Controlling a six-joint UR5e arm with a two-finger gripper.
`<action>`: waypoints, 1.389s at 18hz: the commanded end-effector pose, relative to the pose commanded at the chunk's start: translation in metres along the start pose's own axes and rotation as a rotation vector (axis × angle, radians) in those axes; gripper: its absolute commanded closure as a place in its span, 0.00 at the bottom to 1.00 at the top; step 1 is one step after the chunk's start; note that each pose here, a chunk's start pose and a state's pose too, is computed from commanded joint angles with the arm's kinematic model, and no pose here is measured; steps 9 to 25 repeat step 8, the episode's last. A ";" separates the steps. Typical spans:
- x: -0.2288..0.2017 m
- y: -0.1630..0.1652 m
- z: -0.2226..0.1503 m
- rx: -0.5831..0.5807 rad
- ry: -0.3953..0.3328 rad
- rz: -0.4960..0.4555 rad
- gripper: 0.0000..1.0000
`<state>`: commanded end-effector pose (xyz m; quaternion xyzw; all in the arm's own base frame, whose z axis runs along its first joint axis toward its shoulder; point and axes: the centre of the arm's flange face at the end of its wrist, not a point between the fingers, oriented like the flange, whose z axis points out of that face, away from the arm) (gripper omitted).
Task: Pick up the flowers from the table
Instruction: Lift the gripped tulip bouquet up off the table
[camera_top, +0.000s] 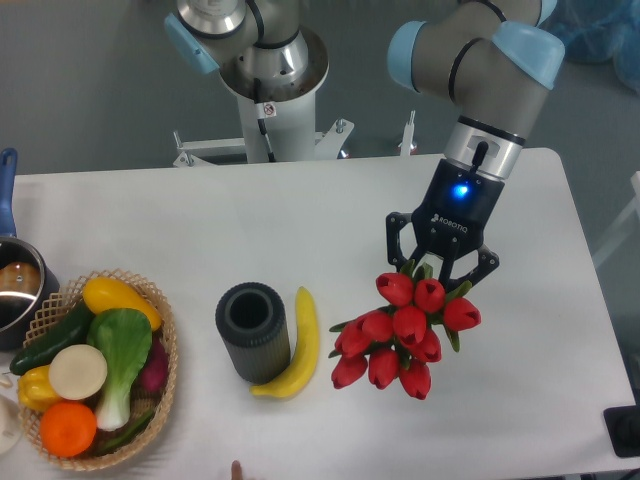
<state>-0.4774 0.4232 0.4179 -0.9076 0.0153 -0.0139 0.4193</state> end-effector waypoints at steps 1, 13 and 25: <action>0.000 0.000 0.000 -0.001 -0.002 0.001 0.60; -0.002 -0.002 -0.002 0.006 -0.002 0.001 0.60; -0.002 -0.002 -0.002 0.006 -0.002 0.001 0.60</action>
